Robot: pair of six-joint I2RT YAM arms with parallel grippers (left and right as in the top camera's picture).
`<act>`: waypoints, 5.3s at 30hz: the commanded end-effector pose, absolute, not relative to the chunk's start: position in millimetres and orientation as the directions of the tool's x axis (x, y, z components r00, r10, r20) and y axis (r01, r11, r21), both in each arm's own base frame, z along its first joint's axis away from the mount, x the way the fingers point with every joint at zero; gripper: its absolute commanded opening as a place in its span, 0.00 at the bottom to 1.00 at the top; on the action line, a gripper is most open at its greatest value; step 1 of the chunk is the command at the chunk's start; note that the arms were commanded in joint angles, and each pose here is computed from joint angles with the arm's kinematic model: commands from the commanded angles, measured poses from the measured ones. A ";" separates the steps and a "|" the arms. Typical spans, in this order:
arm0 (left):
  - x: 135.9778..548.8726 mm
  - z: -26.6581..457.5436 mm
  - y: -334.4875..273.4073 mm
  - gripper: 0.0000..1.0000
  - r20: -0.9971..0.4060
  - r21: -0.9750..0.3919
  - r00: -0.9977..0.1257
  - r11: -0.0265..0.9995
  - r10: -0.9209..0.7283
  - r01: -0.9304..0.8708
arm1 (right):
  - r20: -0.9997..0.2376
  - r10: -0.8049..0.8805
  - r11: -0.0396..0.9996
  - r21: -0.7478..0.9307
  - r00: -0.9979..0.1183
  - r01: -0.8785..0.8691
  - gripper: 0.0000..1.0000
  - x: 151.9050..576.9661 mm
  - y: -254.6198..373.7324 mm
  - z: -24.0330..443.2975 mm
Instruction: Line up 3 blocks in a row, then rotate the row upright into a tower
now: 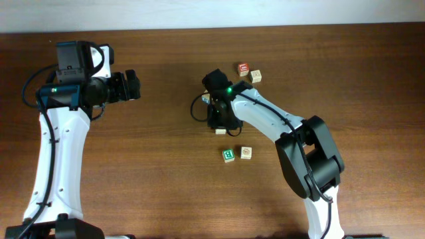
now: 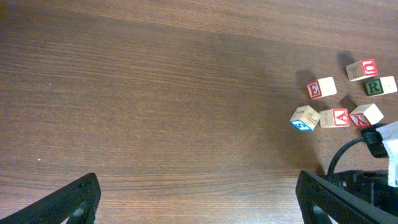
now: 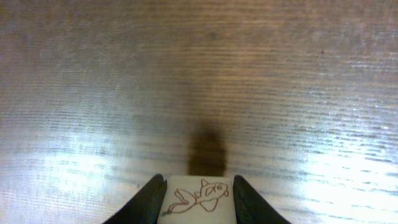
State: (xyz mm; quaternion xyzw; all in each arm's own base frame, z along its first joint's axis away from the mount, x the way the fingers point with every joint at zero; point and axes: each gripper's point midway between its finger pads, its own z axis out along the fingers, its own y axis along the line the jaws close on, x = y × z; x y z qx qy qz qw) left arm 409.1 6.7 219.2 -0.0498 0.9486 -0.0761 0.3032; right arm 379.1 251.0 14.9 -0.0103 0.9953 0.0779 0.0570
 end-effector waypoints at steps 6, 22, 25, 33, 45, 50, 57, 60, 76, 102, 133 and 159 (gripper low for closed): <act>412.0 224.2 8.8 0.99 -0.578 -0.173 -0.803 0.984 -0.145 -0.054 | 0.056 -0.222 0.962 0.175 -0.973 -0.210 0.29 306.3 299.6 41.5; 412.0 224.2 8.8 0.99 -0.578 -0.173 -0.803 0.984 -0.145 -0.054 | -0.200 -0.201 0.974 0.067 -0.959 -0.218 0.58 326.5 276.8 170.2; 405.6 222.2 -5.7 0.99 -0.548 -0.240 -0.823 0.971 -0.146 -0.012 | -0.139 -0.079 0.991 0.097 -0.987 -0.093 0.57 334.4 188.6 208.1; 324.1 141.0 -74.9 0.00 -0.164 -0.220 -0.949 0.948 -0.268 -0.229 | 0.163 -0.039 0.984 0.180 -0.986 -0.009 0.33 284.4 157.1 40.0; 254.8 47.4 -193.4 0.00 -0.047 -0.228 -0.985 0.962 -0.165 -0.150 | 0.085 0.096 0.981 0.159 -0.992 0.108 0.04 293.1 134.4 29.5; 249.7 14.2 -215.3 0.00 0.019 -0.238 -0.993 0.964 -0.117 -0.118 | 0.085 0.109 0.971 0.206 -0.990 0.124 0.04 291.4 147.2 22.5; 270.8 16.5 -228.9 0.00 -0.078 -0.293 -0.995 0.955 -0.061 -0.035 | 0.085 0.078 0.965 0.245 -0.993 0.097 0.04 281.8 164.7 11.1; 275.7 19.6 -236.9 0.00 -0.117 -0.323 -0.993 0.945 0.009 0.046 | 0.089 0.058 0.962 0.261 -0.994 0.079 0.04 280.4 167.3 11.9; 318.2 41.2 -195.2 0.47 -0.185 -0.311 -0.979 0.940 0.085 0.141 | -0.008 -0.112 0.953 0.281 -0.994 -0.110 0.38 309.3 176.2 64.2; 381.0 96.6 -117.5 0.20 -0.238 -0.299 -0.964 0.953 -0.118 -0.042 | -0.043 -0.146 0.964 0.217 -0.988 -0.152 0.04 267.1 227.2 19.6; 387.9 91.8 -74.1 0.30 -0.256 -0.178 -0.929 0.958 -0.265 -0.224 | -0.314 -0.381 0.908 0.052 -0.870 -0.416 0.04 299.2 285.8 27.4; 387.7 92.0 -76.8 0.34 -0.252 -0.191 -0.931 0.957 -0.264 -0.220 | -0.100 -0.336 0.931 0.115 -0.937 -0.346 0.04 273.3 264.9 17.6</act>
